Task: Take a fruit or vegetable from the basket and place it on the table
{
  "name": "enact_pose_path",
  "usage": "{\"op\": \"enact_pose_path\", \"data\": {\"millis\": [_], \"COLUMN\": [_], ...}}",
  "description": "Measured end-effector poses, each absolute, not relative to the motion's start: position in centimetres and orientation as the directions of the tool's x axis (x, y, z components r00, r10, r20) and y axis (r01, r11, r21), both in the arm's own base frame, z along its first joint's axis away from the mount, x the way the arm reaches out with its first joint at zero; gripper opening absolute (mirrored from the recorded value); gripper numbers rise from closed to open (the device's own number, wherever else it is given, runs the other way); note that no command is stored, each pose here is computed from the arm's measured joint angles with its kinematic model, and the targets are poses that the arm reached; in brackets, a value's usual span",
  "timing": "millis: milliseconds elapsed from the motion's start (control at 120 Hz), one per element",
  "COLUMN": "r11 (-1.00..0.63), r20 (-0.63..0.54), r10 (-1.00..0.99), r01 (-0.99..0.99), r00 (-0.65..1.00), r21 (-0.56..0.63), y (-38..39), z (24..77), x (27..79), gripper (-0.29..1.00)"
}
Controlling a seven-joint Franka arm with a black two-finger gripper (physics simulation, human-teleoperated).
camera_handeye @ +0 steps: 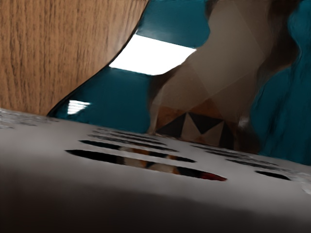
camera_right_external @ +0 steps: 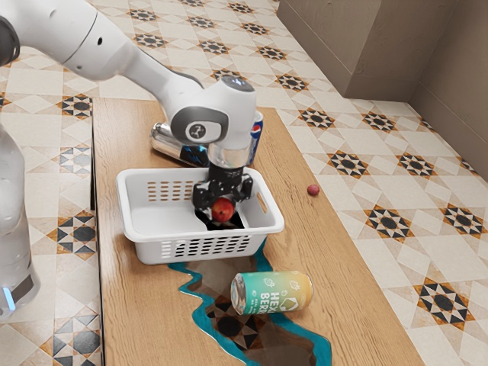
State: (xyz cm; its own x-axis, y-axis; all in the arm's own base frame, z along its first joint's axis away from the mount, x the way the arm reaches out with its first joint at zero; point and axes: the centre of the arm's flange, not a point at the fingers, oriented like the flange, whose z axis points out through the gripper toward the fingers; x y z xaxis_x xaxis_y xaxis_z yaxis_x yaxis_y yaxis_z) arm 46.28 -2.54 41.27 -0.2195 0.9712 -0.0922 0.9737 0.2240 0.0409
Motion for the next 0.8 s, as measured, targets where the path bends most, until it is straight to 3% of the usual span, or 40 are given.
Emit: {"op": "enact_pose_path", "data": {"millis": [417,650,800], "r11": [0.174,0.02,-0.084], "r20": [-0.103,-0.062,-0.07], "r10": [0.982,0.998,0.992], "r01": [0.971,0.974,0.972], "r00": [-0.158,-0.006,0.102], "r21": [0.162,0.227,0.22], "y": [-3.6,-10.8,-16.0], "z": [50.4,57.6,60.8], "x": [43.8,43.5,47.7], "gripper": [0.34,0.34,0.34]}}
